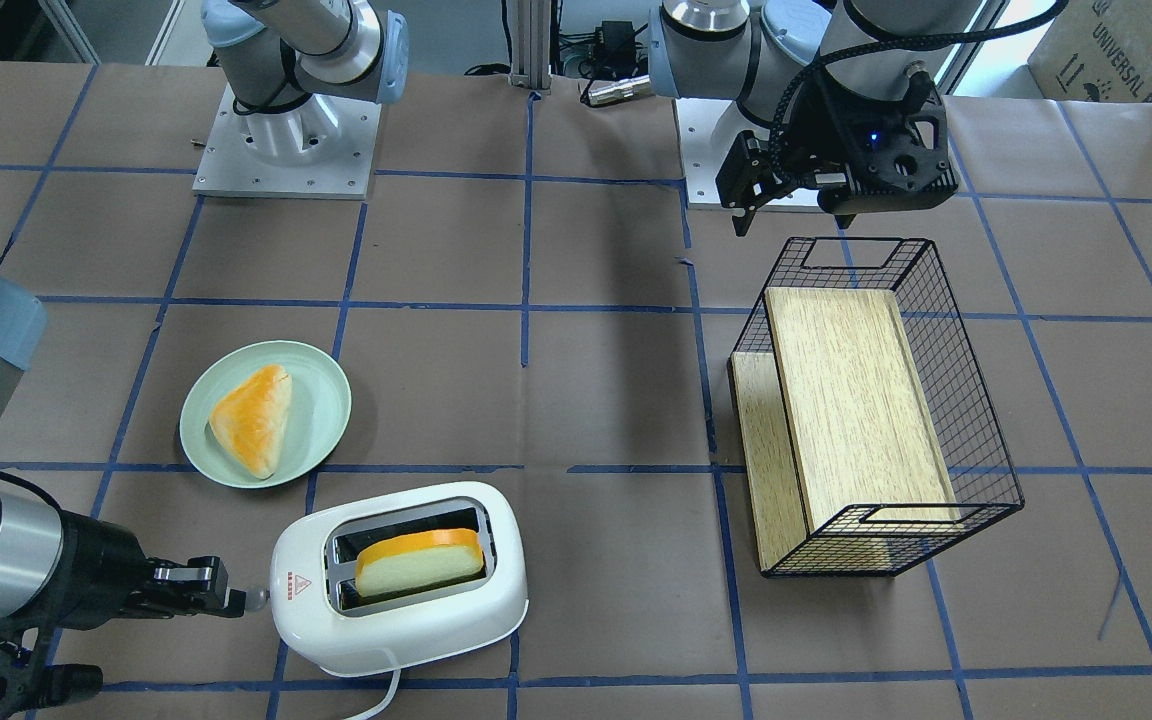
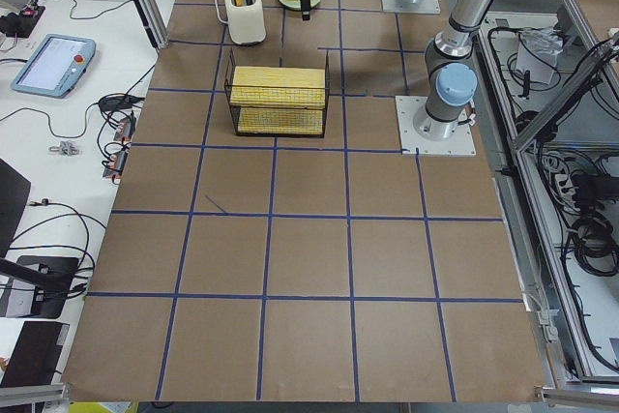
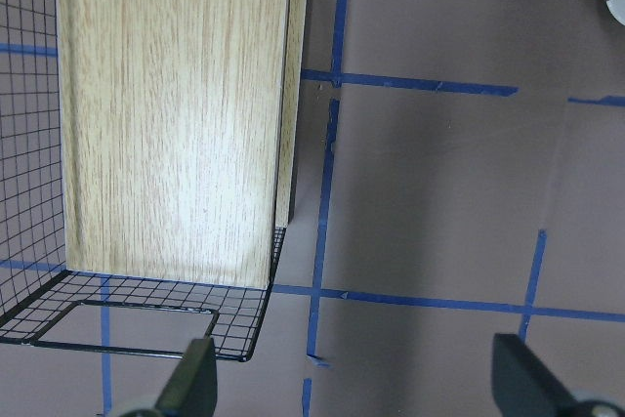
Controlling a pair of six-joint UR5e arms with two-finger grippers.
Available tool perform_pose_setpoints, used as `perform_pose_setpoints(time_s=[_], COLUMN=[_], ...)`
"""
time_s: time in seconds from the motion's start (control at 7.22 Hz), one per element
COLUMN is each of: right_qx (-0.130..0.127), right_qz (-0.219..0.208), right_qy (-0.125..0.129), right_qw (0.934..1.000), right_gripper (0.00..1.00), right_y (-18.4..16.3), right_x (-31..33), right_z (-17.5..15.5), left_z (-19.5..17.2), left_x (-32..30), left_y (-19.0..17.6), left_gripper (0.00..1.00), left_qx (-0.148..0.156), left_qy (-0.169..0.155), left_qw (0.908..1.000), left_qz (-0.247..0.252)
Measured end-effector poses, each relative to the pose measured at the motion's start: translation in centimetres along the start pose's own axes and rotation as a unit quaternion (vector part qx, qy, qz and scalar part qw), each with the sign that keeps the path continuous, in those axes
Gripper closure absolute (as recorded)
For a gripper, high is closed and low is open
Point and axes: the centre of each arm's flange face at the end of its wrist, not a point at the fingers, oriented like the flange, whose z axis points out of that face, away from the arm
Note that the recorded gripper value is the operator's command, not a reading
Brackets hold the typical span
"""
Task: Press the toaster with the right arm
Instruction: 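Lower the right gripper onto the toaster lever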
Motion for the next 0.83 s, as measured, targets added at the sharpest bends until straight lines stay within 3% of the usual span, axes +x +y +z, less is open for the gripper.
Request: perform_pose_setpoints(time_s=[0.83], right_qx=[-0.009], right_qz=[0.000], right_qy=[-0.002], right_qw=[1.0000], right_gripper=[0.95], right_y=[-0.2], right_x=[0.7], right_z=[1.3], left_z=[0.0], left_x=[0.0], left_y=[0.0], left_gripper=[0.00], left_qx=[0.000], left_qy=[0.000], left_qw=[1.0000], left_qz=[0.000])
